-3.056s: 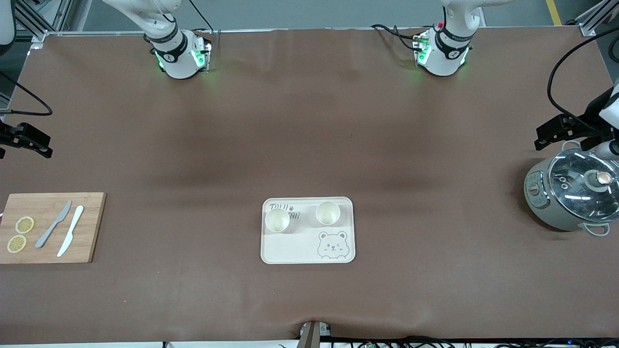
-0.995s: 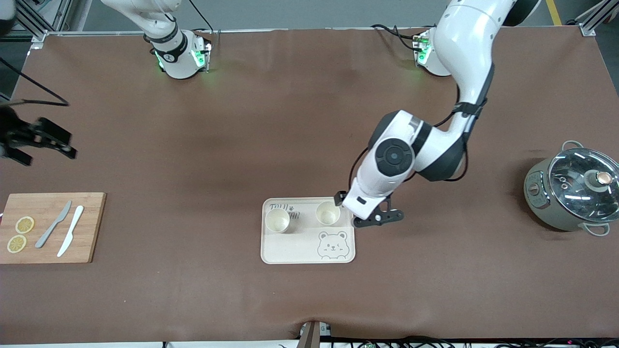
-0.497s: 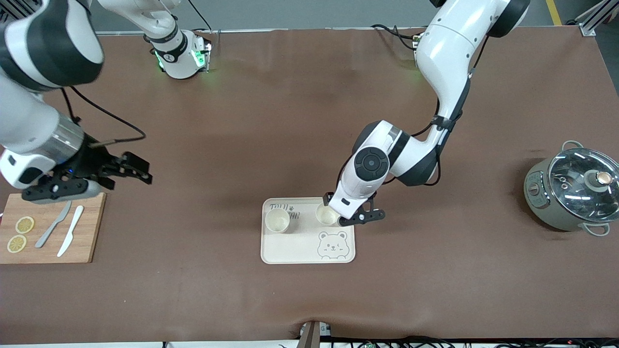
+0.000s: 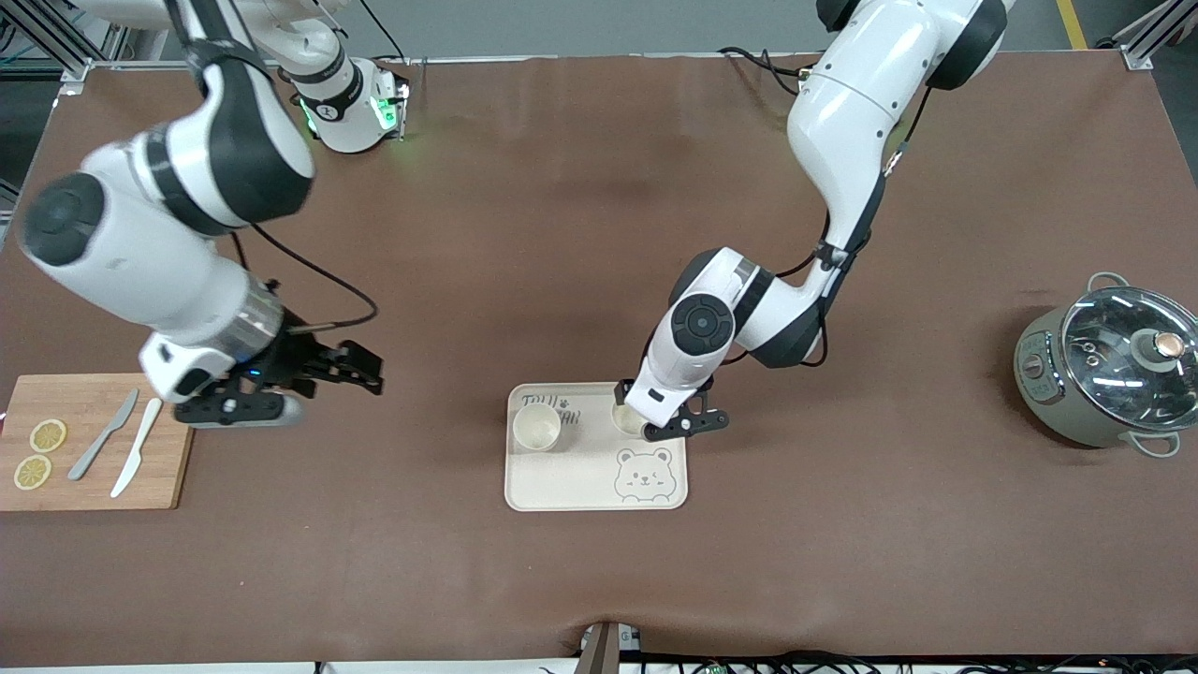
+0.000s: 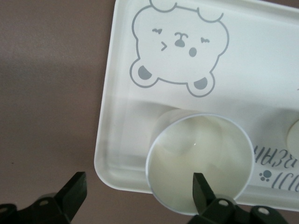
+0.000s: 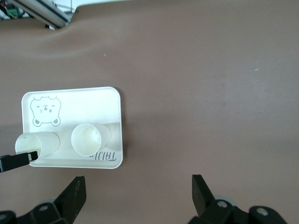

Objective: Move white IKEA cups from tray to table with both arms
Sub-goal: 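Grasp the cups with the left gripper while the right gripper grasps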

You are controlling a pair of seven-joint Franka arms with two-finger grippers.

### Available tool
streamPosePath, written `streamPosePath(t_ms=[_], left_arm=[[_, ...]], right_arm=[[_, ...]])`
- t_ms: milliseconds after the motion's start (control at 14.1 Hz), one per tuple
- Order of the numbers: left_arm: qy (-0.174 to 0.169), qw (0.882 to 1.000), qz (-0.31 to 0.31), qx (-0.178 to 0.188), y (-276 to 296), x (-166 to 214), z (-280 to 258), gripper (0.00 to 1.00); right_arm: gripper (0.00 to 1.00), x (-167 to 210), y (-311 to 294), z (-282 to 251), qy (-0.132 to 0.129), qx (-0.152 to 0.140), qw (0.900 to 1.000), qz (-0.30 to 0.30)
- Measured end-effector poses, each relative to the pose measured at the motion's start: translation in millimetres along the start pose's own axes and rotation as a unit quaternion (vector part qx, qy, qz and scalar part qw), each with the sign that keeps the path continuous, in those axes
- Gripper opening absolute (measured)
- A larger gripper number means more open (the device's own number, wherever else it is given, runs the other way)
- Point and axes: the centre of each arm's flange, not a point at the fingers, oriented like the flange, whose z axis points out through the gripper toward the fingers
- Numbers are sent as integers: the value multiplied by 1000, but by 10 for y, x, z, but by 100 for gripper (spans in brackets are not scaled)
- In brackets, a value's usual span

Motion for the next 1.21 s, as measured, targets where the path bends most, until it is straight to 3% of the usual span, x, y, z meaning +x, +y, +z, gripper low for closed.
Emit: streamPosePath(t_ms=[142,284,355,569,924,995,1208], left_arm=[[11,1000,2,11,10,-18,74,100],[24,999,0,24,-3,-10,115,100],[29,999,-10,27,-5,-1,112,94],[35,999,-21,26,-6,27,82,62],[39,999,-22,23,2,44,55,10],[42,999,-23,19,14,66,12,4],[56,998,-32,24,-96,226,-210,4]], right_arm=[[100,-5,-112,370,-15,-8,1000,1],[100,52,-172,714,-7,-5,1000,4],[100,56,-231,894,-5,-4,1000,2],[100,9,-418,1380,-7,-4,1000,-7],[100,-19,-487,1632,-8,-3,1000,-12],[100,-47,-560,1674,-6,-1,1000,-11],[100,-152,-817,1850,4,4,1000,5]])
